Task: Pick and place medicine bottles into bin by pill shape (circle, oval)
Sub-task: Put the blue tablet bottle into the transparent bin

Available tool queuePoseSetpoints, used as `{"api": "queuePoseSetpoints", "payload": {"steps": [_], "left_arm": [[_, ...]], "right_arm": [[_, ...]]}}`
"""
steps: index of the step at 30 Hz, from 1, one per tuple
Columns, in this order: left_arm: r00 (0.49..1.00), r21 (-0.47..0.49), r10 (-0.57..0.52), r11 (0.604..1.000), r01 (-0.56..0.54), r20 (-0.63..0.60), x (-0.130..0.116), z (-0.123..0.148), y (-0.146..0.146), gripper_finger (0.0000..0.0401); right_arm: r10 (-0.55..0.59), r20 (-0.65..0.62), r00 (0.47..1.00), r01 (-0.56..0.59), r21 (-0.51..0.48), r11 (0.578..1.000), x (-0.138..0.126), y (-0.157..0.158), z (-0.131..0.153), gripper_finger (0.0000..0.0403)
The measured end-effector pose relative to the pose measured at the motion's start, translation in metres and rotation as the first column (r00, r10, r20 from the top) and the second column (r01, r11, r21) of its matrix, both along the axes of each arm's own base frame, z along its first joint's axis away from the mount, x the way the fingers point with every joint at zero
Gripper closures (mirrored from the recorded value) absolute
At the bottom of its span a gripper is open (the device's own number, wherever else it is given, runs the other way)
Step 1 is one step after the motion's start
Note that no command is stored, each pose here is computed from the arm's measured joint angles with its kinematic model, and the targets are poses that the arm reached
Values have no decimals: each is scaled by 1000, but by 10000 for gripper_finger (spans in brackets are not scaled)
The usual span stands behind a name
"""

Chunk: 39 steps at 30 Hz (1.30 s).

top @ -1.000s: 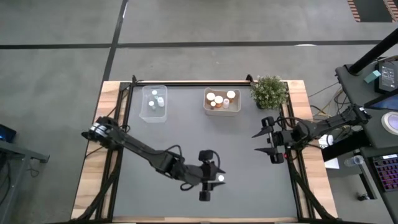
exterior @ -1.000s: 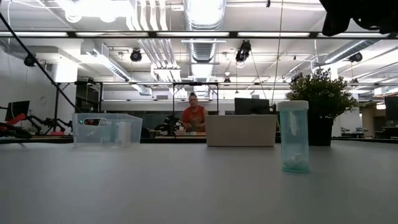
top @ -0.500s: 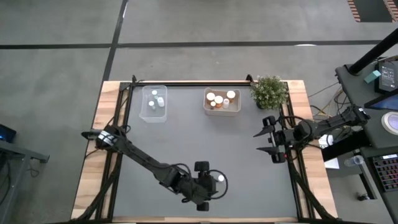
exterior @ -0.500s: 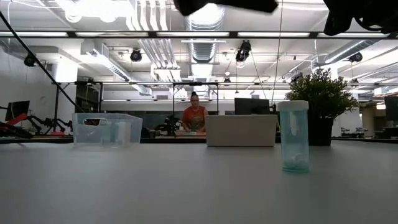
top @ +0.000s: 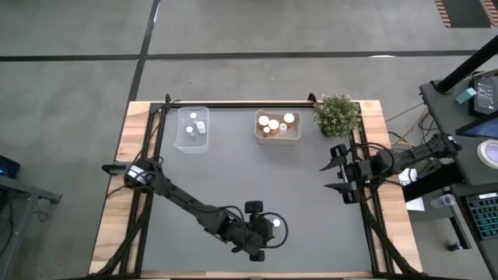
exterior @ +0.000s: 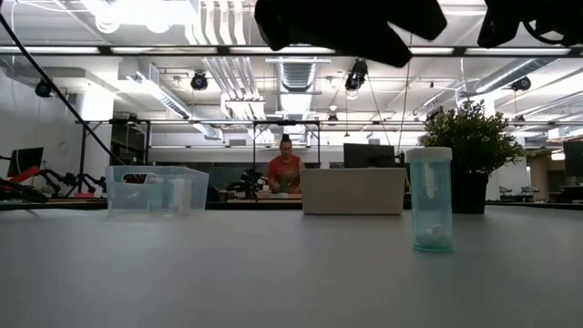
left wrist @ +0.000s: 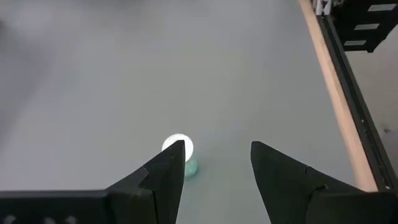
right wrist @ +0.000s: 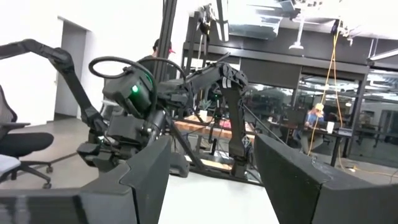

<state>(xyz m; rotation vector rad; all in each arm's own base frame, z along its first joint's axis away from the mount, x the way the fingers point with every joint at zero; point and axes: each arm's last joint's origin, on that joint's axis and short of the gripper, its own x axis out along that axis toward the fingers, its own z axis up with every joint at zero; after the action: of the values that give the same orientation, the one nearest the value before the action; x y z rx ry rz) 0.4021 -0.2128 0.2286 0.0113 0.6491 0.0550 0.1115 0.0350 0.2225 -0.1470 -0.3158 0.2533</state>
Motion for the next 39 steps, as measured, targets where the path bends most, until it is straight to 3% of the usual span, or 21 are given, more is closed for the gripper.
{"api": "queuePoseSetpoints", "payload": {"steps": [5, 13, 17, 27, 39], "left_arm": [[1000, -22, 21, 1000, -21, 12, 7, -7, 2, 222], [999, -5, 51, 999, -51, -5, 16, -21, 11, 139], [996, 8, 86, 996, -86, -20, 25, -33, 23, 122], [997, 12, 23, 1000, -22, -71, 32, -46, 34, 126], [998, 24, 6, 1000, -5, -70, 32, -45, 34, 199]], "right_arm": [[1, -1, 1000, -1, 4, 1000, 0, 0, 0, 179], [3, -4, 1000, -3, 6, 1000, 0, 0, 0, 179], [3, -6, 1000, -3, 6, 1000, 0, 0, 0, 179], [1, -22, 1000, -1, -1, 1000, 2, 0, -2, 179], [1, -30, 1000, -1, -3, 1000, 2, 1, -3, 179]]}}
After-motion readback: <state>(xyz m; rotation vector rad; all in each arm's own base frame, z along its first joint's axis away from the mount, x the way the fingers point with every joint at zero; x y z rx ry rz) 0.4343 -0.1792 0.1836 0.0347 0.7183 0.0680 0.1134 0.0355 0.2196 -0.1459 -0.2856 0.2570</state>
